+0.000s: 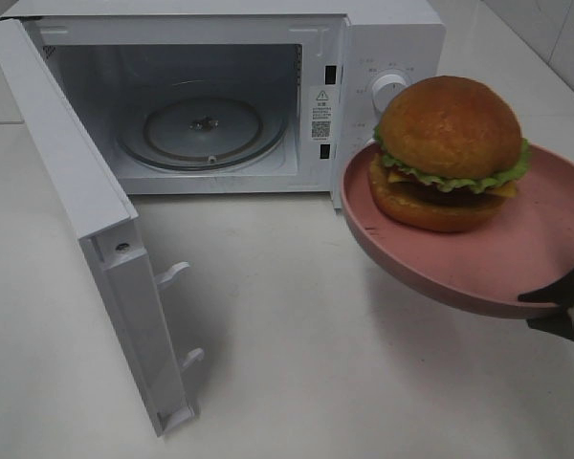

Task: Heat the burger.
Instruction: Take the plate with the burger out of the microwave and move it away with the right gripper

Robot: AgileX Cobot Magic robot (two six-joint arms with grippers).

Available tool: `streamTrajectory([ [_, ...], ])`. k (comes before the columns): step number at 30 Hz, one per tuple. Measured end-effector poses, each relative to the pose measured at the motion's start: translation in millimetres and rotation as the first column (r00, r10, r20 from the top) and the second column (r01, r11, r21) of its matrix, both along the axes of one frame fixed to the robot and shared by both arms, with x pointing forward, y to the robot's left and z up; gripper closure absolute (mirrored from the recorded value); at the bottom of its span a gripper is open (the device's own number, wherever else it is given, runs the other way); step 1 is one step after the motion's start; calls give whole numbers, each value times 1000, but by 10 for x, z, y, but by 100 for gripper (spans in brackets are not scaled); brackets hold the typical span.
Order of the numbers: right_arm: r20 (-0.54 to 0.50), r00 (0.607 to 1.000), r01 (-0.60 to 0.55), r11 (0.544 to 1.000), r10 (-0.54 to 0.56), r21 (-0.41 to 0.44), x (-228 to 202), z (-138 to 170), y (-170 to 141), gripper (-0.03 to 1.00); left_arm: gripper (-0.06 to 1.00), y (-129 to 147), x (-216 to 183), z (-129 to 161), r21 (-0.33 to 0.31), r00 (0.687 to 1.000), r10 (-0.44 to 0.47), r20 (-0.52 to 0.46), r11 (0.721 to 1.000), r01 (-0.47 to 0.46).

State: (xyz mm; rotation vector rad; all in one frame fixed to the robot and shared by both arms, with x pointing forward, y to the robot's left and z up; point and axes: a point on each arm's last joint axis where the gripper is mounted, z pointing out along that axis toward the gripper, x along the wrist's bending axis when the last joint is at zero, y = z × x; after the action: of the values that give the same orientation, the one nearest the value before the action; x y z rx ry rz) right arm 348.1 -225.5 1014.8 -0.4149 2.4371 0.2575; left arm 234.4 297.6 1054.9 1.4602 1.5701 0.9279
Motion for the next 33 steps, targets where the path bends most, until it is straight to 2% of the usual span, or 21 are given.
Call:
streamTrajectory([
  [2, -5, 995, 101, 995, -101, -13, 6, 0, -73, 86, -3, 0, 0, 0, 0, 1000, 0, 0, 1000, 0],
  [4, -2, 993, 122, 992, -122, -21, 11, -1, -90, 86, -3, 0, 0, 0, 0, 1000, 0, 0, 1000, 0],
  [5, -1, 984, 180, 983, -180, -16, 23, 0, -120, 86, -3, 0, 0, 0, 0, 1000, 0, 0, 1000, 0],
  [6, -1, 984, 180, 983, -180, -16, 23, 0, -120, 86, -3, 0, 0, 0, 0, 1000, 0, 0, 1000, 0],
  [8, 7, 966, 258, 966, -258, -5, 40, 6, -159, 86, -3, 0, 0, 0, 0, 1000, 0, 0, 1000, 0],
  [16, 9, 928, 373, 928, -373, 12, 54, 11, -219, 86, -3, 0, 0, 0, 0, 1000, 0, 0, 1000, 0],
  [18, 2, 904, 427, 904, -427, 23, 55, 11, -245, 86, -3, 0, 0, 0, 0, 1000, 0, 0, 1000, 0],
  [19, 2, 904, 427, 904, -427, 23, 55, 11, -245, 86, -3, 0, 0, 0, 0, 1000, 0, 0, 1000, 0],
  [20, -3, 885, 465, 885, -465, 30, 54, 9, -264, 86, -3, 0, 0, 0, 0, 1000, 0, 0, 1000, 0],
  [21, -3, 885, 465, 885, -465, 30, 54, 9, -264, 86, -3, 0, 0, 0, 0, 1000, 0, 0, 1000, 0],
  [23, -5, 847, 531, 847, -531, 32, 53, 9, -307, 86, -3, 0, 0, 0, 0, 1000, 0, 0, 1000, 0],
  [24, -5, 847, 531, 847, -531, 32, 53, 9, -307, 86, -3, 0, 0, 0, 0, 1000, 0, 0, 1000, 0],
  [25, -4, 813, 582, 812, -582, 32, 51, 9, -343, 86, -3, 0, 0, 0, 0, 1000, 0, 0, 1000, 0],
  [26, -4, 813, 582, 812, -582, 32, 51, 9, -343, 86, -3, 0, 0, 0, 0, 1000, 0, 0, 1000, 0],
  [27, 2, 779, 627, 779, -627, 34, 50, 12, -377, 86, -3, 0, 0, 0, 0, 1000, 0, 0, 1000, 0],
  [28, 6, 764, 645, 763, -645, 36, 50, 15, -392, 86, -3, 0, 0, 0, 0, 1000, 0, 0, 1000, 0],
  [29, 6, 764, 645, 763, -645, 36, 50, 15, -392, 86, -3, 0, 0, 0, 0, 1000, 0, 0, 1000, 0],
  [30, 6, 726, 687, 725, -688, 48, 48, 18, -420, 86, -3, 0, 0, 0, 0, 1000, 0, 0, 1000, 0],
  [31, 4, 707, 706, 706, -708, 56, 47, 19, -430, 86, -3, 0, 0, 0, 0, 1000, 0, 0, 1000, 0],
  [32, 4, 707, 706, 706, -708, 56, 47, 19, -430, 86, -3, 0, 0, 0, 0, 1000, 0, 0, 1000, 0],
  [33, 4, 675, 736, 674, -738, 70, 47, 24, -449, 86, -3, 0, 0, 0, 0, 1000, 0, 0, 1000, 0],
])
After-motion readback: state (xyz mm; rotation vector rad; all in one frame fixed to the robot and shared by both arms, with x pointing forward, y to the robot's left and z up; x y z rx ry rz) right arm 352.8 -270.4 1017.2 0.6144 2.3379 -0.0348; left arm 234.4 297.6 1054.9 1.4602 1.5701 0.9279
